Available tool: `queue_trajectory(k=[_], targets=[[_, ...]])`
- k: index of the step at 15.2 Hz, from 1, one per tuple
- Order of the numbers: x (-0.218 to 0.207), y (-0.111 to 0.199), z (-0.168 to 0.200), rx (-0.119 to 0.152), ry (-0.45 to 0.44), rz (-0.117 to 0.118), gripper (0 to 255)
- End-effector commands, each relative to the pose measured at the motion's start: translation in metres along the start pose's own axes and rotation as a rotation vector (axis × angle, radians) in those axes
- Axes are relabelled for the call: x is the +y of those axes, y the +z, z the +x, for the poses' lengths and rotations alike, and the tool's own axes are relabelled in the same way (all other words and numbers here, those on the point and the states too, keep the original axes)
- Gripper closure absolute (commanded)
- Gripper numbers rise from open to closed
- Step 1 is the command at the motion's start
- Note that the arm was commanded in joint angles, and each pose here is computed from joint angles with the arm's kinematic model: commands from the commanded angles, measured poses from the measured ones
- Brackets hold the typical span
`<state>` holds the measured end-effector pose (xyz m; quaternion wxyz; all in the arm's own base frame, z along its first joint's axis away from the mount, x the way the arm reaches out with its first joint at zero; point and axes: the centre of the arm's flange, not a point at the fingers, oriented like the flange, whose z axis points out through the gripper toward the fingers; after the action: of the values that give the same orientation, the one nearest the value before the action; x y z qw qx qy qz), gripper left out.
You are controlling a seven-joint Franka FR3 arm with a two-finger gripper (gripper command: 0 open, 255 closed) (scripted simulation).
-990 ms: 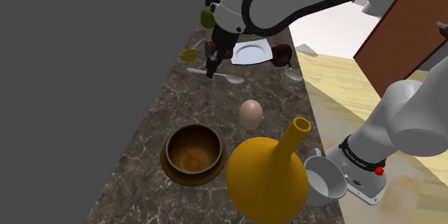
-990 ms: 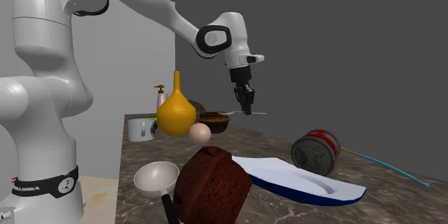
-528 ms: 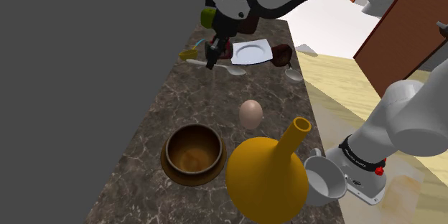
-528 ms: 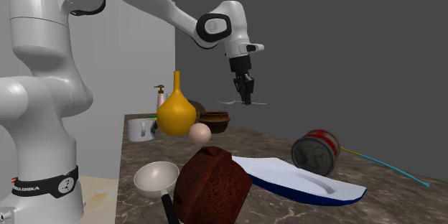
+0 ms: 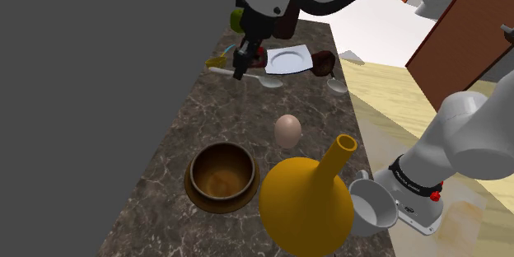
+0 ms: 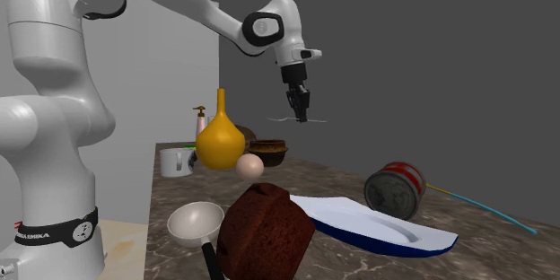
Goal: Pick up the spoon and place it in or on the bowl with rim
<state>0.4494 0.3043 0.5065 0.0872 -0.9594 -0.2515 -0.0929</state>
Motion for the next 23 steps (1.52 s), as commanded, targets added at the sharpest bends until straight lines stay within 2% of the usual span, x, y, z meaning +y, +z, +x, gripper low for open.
queue_trajectory(k=[1, 16, 23], targets=[[-0.026, 0.0, -0.005, 0.0, 0.001, 0.0, 255], [-0.222, 0.006, -0.04, 0.0, 0.001, 0.0, 255], [-0.218, 0.042, -0.048, 0.0, 0.001, 0.0, 255]])
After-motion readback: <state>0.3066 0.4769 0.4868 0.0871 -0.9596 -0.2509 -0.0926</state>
